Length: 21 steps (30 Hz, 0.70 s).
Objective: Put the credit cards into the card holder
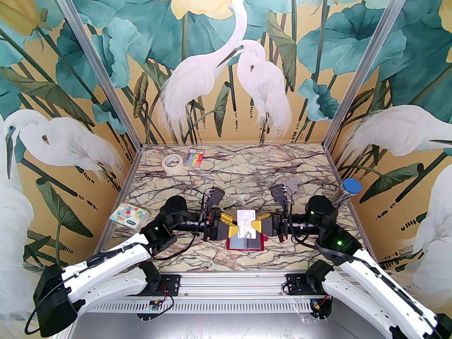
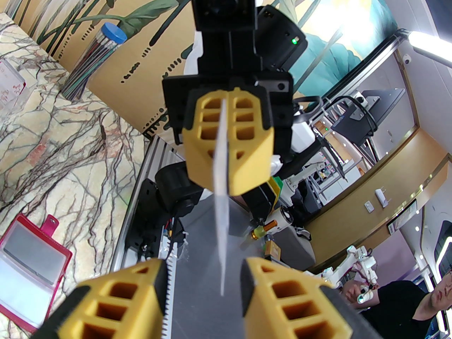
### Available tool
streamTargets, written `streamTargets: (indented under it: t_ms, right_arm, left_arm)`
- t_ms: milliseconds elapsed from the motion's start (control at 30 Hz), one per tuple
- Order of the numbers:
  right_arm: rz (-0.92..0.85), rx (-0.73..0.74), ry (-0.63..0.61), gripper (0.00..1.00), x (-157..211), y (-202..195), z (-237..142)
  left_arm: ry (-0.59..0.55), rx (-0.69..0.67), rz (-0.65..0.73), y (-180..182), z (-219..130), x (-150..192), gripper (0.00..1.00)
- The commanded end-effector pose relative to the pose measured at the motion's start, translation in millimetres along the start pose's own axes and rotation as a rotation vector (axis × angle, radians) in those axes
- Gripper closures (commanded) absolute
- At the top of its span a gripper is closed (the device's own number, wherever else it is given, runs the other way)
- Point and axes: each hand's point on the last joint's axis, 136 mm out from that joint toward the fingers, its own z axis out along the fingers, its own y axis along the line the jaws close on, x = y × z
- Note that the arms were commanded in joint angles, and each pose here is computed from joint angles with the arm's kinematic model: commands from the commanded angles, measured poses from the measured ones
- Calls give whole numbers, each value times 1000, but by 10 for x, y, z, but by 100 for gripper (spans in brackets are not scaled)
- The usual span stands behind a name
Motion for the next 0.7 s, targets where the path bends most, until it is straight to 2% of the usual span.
streamTargets:
  t_ms: [0,133,367,433,467,500,567,667]
  right_arm:
    - [6,12,-3,100,-11,-45,41]
    - [12,21,-7,100,-10,-93,64]
    - [4,21,-8,100,-17,-107,81]
    - [-6,25,-6,97,-14,-104,77]
    - [-15,25,-4,86,-10,-99,73]
    - [-22,22,0,80,-2,-91,72]
    - [-39,1,0,76,5,-45,63]
    - [-61,-19,0,76,12,8,50]
  left_arm:
    - [-14,56,50,-172,15,-104,62]
    - [-24,60,36,-155,28,-109,70]
    - [-50,69,-4,-141,25,-129,99]
    - [-67,64,-19,-133,14,-144,100]
    - [-76,67,-28,-141,6,-153,100]
    - [-81,70,-45,-139,4,-157,100]
    - [-77,78,-78,-132,15,-147,100]
    - [-67,88,-127,-94,36,-109,100]
